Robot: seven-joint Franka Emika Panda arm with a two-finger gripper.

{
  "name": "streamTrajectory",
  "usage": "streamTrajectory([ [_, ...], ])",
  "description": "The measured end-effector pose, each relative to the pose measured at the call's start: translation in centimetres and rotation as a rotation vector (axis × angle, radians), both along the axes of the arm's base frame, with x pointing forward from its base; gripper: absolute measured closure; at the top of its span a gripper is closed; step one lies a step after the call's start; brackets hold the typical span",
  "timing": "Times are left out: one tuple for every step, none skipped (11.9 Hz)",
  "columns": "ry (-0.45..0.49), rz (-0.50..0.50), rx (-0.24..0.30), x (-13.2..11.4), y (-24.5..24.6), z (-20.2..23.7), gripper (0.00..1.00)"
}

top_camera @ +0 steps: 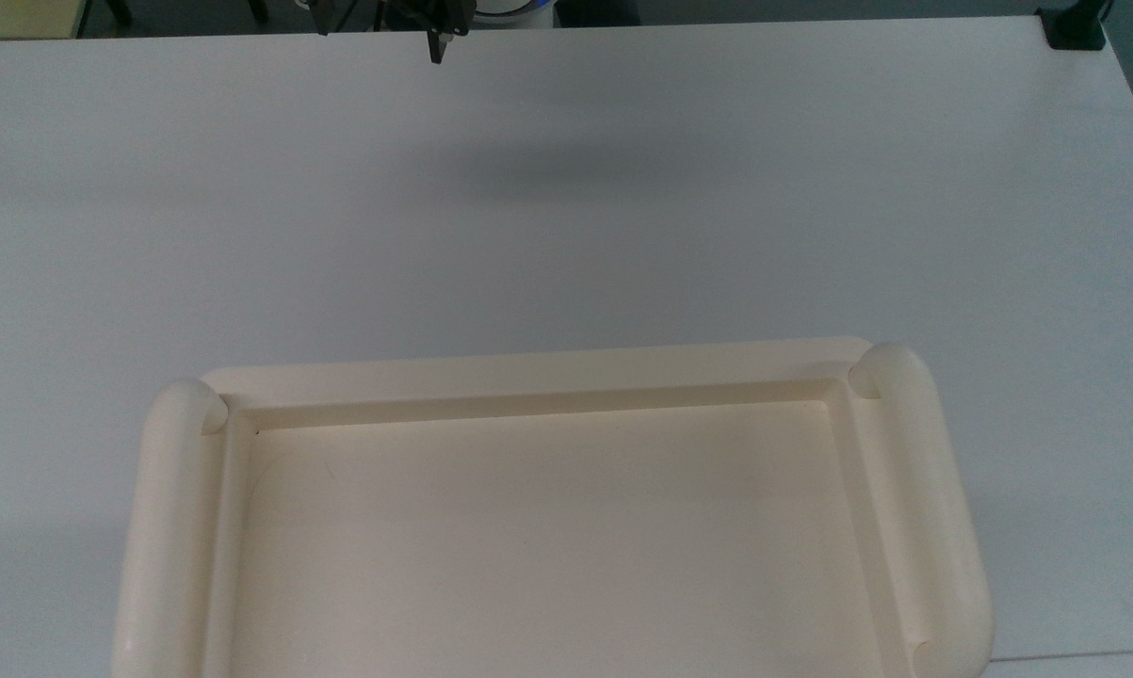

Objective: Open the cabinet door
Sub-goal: 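Move the gripper toward the cream cabinet's door edge with the orange strip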

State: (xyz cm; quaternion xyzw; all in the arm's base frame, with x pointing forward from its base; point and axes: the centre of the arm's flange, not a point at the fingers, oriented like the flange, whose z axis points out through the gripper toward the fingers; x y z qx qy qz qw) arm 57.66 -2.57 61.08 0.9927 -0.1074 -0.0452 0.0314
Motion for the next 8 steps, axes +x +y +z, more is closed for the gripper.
streamTrajectory([
  [0.001,0.0,0.0,0.0,0.0,0.0,0.0],
  [-0.021,-0.004,0.01,0.2,-0.2,0.1,0.0],
  [-0.038,-0.011,0.017,0.4,-0.5,0.3,0.0],
  [-0.056,-0.018,0.02,0.6,-0.9,0.4,0.0],
  [-0.077,-0.022,0.019,0.8,-1.1,0.6,0.0],
  [-0.098,-0.024,0.017,1.0,-1.3,0.8,0.0],
  [-0.111,-0.029,0.016,1.1,-1.7,1.0,0.0],
  [-0.117,-0.038,0.014,1.1,-2.2,1.1,0.0],
])
